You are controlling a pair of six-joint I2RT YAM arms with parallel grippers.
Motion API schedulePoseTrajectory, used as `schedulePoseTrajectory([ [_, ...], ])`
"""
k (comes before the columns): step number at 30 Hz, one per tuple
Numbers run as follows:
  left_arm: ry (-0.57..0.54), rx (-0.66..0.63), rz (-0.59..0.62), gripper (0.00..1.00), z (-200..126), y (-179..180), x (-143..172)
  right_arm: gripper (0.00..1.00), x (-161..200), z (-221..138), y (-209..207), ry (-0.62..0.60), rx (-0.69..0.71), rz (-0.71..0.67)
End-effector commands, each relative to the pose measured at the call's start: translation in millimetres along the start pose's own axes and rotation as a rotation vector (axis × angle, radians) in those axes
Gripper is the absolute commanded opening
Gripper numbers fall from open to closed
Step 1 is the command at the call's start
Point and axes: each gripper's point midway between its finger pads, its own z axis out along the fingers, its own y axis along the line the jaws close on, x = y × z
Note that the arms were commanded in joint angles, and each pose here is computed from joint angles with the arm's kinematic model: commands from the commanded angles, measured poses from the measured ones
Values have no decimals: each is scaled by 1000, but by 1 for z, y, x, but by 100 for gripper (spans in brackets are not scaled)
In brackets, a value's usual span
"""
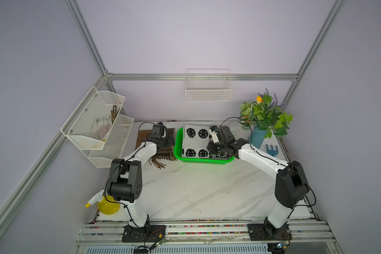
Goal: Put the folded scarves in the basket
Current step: Place the scarf in the basket, then move the scarf to the center of the board.
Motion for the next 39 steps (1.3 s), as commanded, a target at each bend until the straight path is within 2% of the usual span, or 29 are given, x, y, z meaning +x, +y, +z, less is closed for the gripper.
schedulePoseTrajectory([
  [1,-56,-86,17,78,11,15,-19,33,-7,-17,14,-46,-53,-8],
  [3,-32,-95,16,78,19,18,-20,34,-7,-20,17,-50,-66,-8],
  [7,-48,-182,-56,78,28,56,-35,34,-3,-26,23,-55,-89,-9],
  [9,-44,-156,-69,75,34,64,-48,33,-2,-28,25,-60,-98,-11],
  [12,-23,-132,-57,61,50,66,-56,33,4,-32,25,-57,-104,-14],
  [15,38,-176,-88,37,65,78,-47,33,7,-36,26,-68,-110,-11],
  [19,101,-119,-105,35,83,77,-28,32,5,-42,30,-84,-128,-14],
  [24,219,-159,-117,35,93,85,1,31,7,-47,33,-88,-140,-17],
  [29,276,-128,-138,34,81,78,18,30,3,-61,41,-118,-181,-14],
  [33,354,-204,-84,18,61,84,46,30,12,-60,49,-101,-215,-13],
  [39,393,-263,-79,18,24,97,82,31,26,-57,73,-67,-287,-29],
])
